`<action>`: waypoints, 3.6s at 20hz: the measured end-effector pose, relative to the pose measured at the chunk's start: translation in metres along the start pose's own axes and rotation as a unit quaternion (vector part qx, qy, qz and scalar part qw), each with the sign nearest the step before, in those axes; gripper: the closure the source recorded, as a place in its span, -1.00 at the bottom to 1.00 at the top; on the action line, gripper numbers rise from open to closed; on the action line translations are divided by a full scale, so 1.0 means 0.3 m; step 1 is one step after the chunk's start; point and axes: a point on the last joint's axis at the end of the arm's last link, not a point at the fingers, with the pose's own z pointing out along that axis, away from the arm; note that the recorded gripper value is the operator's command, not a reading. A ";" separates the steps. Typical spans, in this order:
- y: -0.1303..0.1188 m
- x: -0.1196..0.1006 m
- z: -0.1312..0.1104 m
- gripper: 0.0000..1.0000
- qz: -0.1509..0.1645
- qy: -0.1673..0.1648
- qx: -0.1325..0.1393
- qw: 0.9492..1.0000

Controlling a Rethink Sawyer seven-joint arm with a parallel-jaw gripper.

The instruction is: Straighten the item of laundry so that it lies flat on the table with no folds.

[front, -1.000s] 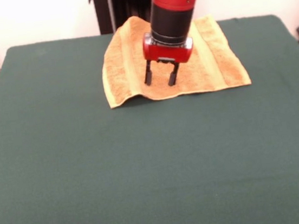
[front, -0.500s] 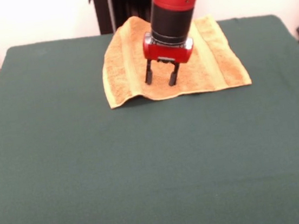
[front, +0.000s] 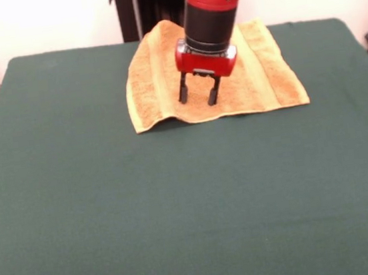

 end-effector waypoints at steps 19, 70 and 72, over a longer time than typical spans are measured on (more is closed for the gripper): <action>0.250 0.013 -0.037 -1.00 -0.015 -0.007 -0.055 0.998; 0.536 0.006 -0.088 -1.00 0.017 0.019 -0.088 0.996; 0.577 0.010 -0.096 -1.00 0.015 0.021 -0.092 0.995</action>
